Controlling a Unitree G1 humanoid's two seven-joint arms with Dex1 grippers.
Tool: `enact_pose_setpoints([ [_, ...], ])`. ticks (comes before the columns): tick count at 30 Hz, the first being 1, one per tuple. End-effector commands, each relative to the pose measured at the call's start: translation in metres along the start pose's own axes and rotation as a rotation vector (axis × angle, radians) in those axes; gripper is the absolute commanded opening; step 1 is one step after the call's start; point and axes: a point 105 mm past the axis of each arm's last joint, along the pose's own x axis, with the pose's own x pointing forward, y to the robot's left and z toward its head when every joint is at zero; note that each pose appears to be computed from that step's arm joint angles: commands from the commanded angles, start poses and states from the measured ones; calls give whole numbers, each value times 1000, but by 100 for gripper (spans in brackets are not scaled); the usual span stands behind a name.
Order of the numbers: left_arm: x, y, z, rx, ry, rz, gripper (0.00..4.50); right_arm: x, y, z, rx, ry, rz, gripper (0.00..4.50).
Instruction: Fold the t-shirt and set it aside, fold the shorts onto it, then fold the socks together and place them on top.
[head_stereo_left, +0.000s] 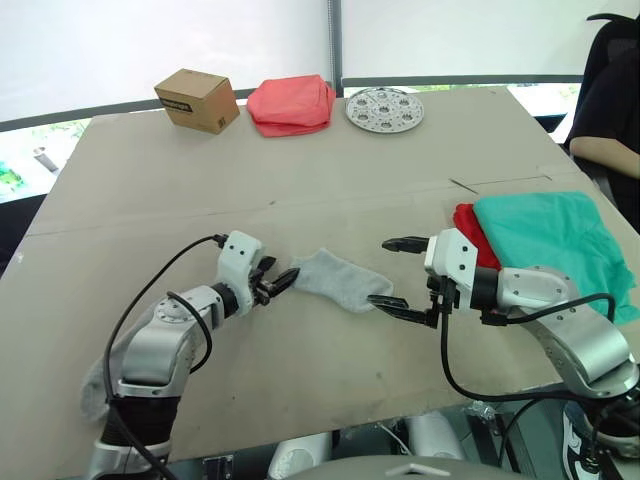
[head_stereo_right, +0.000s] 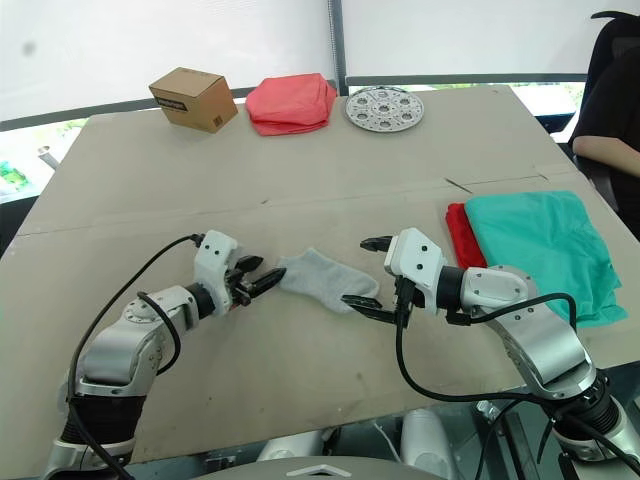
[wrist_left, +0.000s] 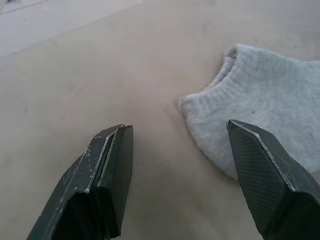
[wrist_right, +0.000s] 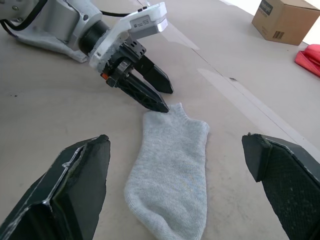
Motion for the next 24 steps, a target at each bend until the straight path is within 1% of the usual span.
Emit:
enact_pose_setpoints([
  [1,8,-20,0,5,7,-96,322,-2,-1,13,-48,-37,-1,450],
  [4,16,-21,4,91,17,-85,322,-2,-1,13,-48,-37,-3,450],
  [6,21,-22,1,165,40,-78,322,-2,-1,13,-47,-38,-4,450],
  [7,23,-24,-2,173,45,-77,298,-2,-1,13,-47,-38,-4,450],
  [9,26,-24,-9,184,62,-58,238,-2,-1,12,-47,-36,-4,450],
  [12,24,-20,-17,162,69,-10,97,-2,-1,12,-47,-35,-3,450],
  [13,23,-18,-18,146,64,7,44,-2,-1,12,-47,-35,-3,450],
  [14,20,-15,-17,117,50,39,3,-2,-1,12,-47,-36,-3,450],
  [16,8,-6,-14,53,20,131,3,-2,-1,12,-49,-37,-1,450],
  [18,-16,9,-13,-52,-14,295,3,-2,-2,12,-50,-41,2,450],
  [19,-26,13,-15,-100,-16,360,3,-1,-2,12,-51,-42,4,450],
  [22,-53,15,-19,-207,-31,511,3,1,-2,12,-49,-53,18,450],
  [24,-65,18,-25,-273,-19,606,3,3,-2,12,-48,-59,28,450],
])
